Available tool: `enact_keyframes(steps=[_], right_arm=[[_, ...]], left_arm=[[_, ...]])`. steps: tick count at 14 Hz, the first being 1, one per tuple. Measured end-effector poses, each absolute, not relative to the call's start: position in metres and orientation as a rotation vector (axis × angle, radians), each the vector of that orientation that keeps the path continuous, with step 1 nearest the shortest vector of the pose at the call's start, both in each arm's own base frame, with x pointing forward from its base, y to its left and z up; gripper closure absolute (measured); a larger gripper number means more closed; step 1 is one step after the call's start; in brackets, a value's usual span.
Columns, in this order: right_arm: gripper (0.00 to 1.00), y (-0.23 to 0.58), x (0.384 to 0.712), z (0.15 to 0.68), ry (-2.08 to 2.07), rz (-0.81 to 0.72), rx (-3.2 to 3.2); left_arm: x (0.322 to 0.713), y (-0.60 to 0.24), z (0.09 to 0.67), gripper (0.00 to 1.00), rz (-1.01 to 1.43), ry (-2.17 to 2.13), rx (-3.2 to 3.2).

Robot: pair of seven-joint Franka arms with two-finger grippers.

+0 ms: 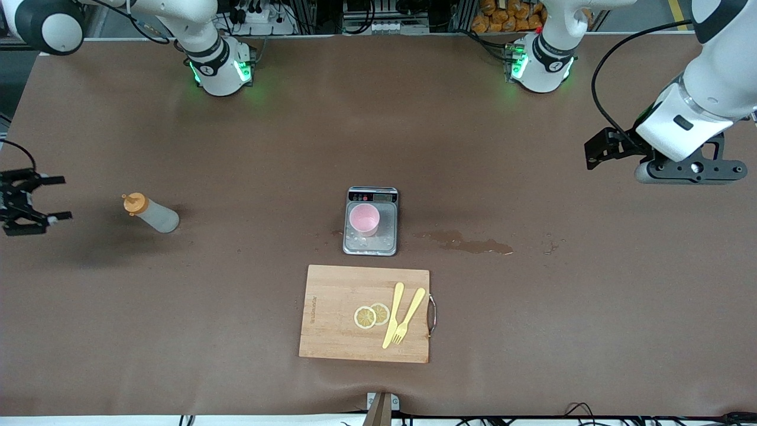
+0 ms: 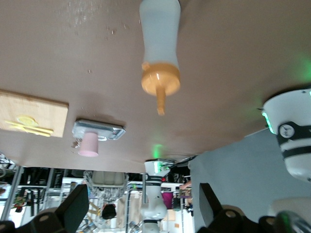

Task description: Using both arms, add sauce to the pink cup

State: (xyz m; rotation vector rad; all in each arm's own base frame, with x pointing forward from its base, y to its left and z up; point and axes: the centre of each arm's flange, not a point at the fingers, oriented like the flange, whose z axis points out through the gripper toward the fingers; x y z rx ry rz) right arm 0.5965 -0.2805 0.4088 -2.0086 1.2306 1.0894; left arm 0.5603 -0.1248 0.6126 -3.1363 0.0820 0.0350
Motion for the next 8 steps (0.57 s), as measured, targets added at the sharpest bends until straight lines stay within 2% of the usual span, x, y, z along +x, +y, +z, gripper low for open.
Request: enact_keyframes(steps=[4, 8], right_arm=[[0.00, -0.248, 0.573, 0.506, 1.115, 1.080, -2.107], [0.00, -0.151, 0.575, 0.574, 0.885, 1.086, -2.263]], left_arm=[[0.560, -0.125, 0.614, 0.00, 0.031, 0.082, -3.137], [0.561, -0.124, 0.615, 0.00, 0.029, 0.079, -3.137]])
